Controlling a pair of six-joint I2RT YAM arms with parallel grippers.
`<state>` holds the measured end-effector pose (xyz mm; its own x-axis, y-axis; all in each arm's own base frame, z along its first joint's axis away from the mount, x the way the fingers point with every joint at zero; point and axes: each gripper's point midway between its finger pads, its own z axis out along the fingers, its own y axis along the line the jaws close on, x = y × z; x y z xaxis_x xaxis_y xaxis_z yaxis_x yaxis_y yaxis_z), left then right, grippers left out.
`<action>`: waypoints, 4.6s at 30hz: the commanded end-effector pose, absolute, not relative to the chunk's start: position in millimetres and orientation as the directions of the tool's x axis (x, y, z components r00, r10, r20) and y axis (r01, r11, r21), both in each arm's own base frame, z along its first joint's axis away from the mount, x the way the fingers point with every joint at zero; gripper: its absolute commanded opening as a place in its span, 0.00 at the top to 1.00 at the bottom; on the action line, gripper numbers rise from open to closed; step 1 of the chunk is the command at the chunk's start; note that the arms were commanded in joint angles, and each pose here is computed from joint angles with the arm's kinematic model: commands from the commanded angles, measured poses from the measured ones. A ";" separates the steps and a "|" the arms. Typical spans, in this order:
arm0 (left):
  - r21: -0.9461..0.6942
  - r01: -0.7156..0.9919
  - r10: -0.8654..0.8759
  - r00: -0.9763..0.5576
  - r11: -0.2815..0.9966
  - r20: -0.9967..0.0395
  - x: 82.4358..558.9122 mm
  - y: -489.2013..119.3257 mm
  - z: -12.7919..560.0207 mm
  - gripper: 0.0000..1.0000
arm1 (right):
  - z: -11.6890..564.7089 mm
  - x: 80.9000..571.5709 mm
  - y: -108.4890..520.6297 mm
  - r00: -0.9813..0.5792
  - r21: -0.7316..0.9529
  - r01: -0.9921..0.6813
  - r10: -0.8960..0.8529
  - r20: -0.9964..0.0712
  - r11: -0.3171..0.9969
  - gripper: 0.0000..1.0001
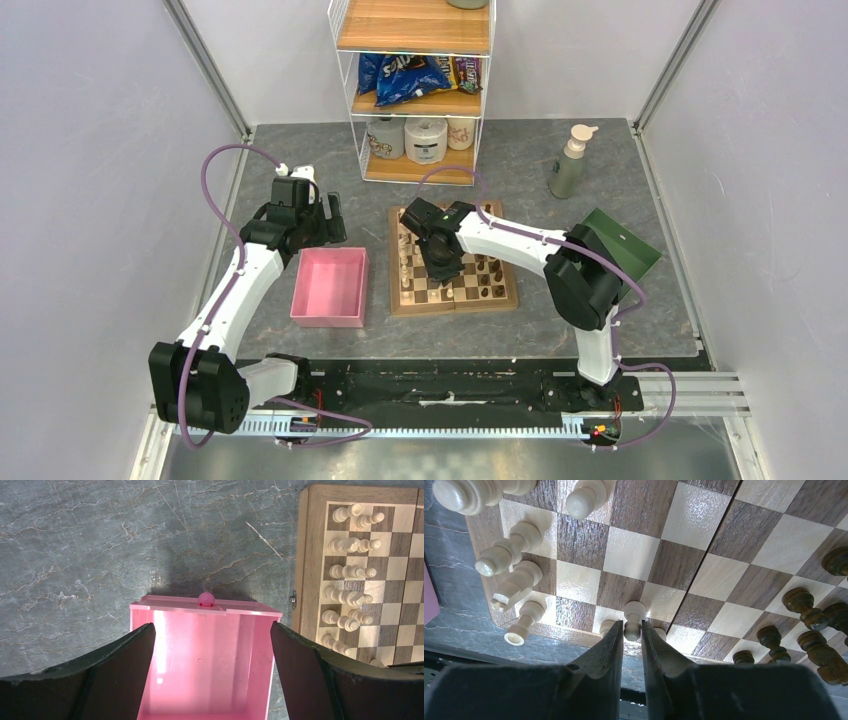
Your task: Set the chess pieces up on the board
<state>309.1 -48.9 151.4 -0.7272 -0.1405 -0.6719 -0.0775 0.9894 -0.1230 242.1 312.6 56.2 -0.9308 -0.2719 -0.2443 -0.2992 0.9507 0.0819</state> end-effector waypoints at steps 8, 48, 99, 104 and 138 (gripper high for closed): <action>-0.148 -0.081 -0.162 -0.704 0.986 -0.692 313.9 -50.9 163.0 0.08 | 78.6 260.5 326.5 -0.901 0.077 -0.315 -0.273 -0.338 0.946 0.83; -0.150 -0.079 -0.162 -0.707 0.986 -0.689 313.8 -51.5 162.1 0.08 | 67.6 282.6 364.2 -0.881 0.108 -0.355 -0.294 -0.371 0.929 0.64; -0.147 -0.082 -0.161 -0.711 0.986 -0.684 313.9 -51.1 160.1 0.08 | 64.4 222.8 339.7 -0.889 0.073 -0.392 -0.357 -0.289 0.917 0.84; -0.147 -0.081 -0.160 -0.711 0.986 -0.685 313.8 -51.4 160.5 0.08 | 72.8 237.4 351.7 -0.877 0.078 -0.387 -0.341 -0.338 0.919 0.84; -0.150 -0.080 -0.162 -0.712 0.985 -0.684 313.8 -51.8 160.3 0.08 | 60.5 260.9 357.3 -0.869 0.027 -0.361 -0.325 -0.372 0.932 0.81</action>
